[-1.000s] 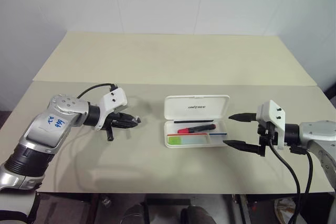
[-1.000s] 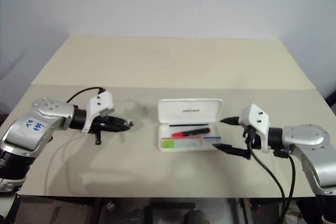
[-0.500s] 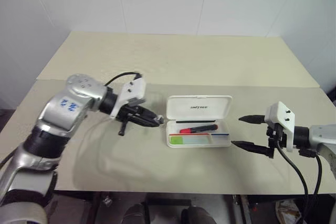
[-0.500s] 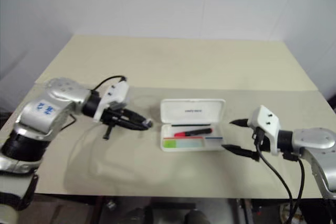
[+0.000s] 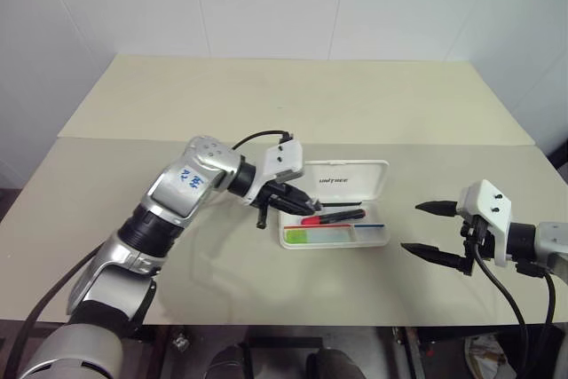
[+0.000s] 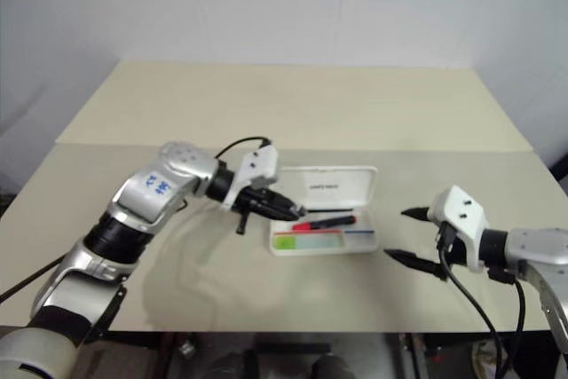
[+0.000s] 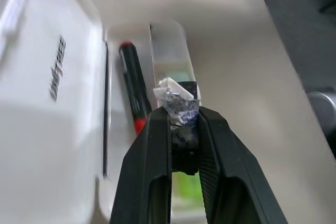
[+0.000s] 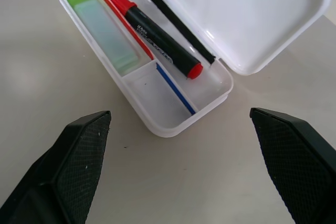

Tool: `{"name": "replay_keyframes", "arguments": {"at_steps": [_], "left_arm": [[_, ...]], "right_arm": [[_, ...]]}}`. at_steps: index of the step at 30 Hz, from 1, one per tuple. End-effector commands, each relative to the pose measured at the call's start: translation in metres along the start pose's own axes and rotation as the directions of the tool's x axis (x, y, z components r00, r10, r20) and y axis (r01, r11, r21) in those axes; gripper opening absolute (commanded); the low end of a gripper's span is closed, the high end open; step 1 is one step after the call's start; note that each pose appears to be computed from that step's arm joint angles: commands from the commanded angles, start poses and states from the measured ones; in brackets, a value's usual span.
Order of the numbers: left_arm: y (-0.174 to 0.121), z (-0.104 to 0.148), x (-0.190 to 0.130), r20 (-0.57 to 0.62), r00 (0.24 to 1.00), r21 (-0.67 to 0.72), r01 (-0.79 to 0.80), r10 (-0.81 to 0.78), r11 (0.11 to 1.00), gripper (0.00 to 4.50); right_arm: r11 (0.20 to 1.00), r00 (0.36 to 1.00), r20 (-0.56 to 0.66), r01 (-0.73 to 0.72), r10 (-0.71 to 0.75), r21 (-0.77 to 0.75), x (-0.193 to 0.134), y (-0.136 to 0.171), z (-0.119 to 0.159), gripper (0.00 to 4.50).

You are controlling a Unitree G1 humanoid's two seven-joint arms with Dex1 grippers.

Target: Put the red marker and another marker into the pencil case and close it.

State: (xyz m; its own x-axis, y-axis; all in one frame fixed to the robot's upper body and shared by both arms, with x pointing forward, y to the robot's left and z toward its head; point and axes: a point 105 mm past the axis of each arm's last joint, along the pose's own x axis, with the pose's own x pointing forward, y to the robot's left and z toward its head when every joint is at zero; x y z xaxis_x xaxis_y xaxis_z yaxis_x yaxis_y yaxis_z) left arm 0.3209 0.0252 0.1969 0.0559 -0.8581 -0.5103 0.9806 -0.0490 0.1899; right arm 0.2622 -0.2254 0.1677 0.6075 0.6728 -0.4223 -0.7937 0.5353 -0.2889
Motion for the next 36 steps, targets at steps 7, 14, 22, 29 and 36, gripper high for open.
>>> {"name": "replay_keyframes", "arguments": {"at_steps": [7, 14, 22, 29, 36], "left_arm": [[0.001, 0.024, 0.030, 0.026, 0.999, 0.064, 0.032, -0.034, 0.997, 0.38], [-0.009, 0.029, 0.052, 0.029, 0.995, 0.095, 0.098, -0.101, 0.991, 0.38], [-0.013, 0.032, 0.080, 0.031, 0.993, 0.113, 0.114, -0.118, 0.987, 0.38], [-0.012, 0.028, 0.096, 0.027, 0.993, 0.112, 0.112, -0.116, 0.987, 0.38], [-0.008, 0.025, 0.109, 0.026, 0.996, 0.104, 0.082, -0.085, 0.991, 0.38]], "right_arm": [[0.999, 0.999, 0.019, 0.046, -0.045, -0.030, -0.008, -0.003, 0.011, 4.50], [0.999, 0.999, 0.019, 0.048, -0.048, -0.024, -0.007, -0.003, 0.011, 4.50], [0.998, 0.998, 0.025, 0.054, -0.054, -0.020, -0.007, -0.003, 0.012, 4.50], [0.998, 0.998, 0.028, 0.059, -0.059, -0.019, -0.007, -0.001, 0.013, 4.50], [0.997, 0.997, 0.023, 0.075, -0.074, -0.008, -0.011, 0.000, 0.011, 4.50]]}}
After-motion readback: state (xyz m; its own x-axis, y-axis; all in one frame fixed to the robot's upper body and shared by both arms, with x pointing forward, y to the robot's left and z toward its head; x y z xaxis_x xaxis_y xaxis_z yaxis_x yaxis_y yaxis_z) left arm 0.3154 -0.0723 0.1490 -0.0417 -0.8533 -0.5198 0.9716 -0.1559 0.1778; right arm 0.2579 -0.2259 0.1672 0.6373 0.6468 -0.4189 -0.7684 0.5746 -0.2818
